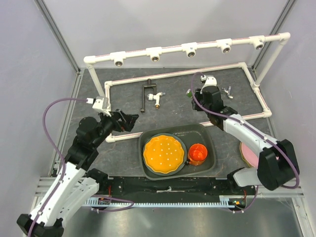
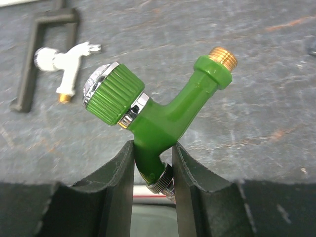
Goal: Install the water faucets
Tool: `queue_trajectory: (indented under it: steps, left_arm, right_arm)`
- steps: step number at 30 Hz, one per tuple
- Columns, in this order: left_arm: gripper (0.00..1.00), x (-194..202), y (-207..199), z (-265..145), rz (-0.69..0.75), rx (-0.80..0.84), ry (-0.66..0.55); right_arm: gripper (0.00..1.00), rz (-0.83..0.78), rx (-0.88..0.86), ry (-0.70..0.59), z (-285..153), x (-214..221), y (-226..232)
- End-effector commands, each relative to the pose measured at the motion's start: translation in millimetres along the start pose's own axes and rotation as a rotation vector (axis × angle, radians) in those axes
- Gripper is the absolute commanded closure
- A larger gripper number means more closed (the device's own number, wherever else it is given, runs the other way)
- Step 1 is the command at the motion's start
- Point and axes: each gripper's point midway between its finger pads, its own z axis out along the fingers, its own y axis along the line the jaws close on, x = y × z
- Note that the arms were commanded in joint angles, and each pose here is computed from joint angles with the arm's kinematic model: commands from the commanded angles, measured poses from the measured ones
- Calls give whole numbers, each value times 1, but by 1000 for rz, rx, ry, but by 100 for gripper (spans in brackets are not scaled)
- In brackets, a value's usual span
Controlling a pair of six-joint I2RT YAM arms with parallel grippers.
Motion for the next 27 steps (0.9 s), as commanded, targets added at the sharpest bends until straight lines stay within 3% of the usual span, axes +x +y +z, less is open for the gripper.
queue_trajectory:
  steps: [1,6,14,27]
  left_arm:
    - [0,-18,-30,18,-181,82,39]
    - [0,4,-44,49,-288,134,206]
    - [0,17,-74,73,-372,228,240]
    - [2,46,-76,76,-430,234,274]
  right_arm:
    - [100,-94,-241,-59,-30,-8,46]
    - [100,-186,-419,-101,-61,-2,88]
    - [100,-300,-642,-149,-105,9,150]
    - [100,-349,-738,-149,-124,26,190]
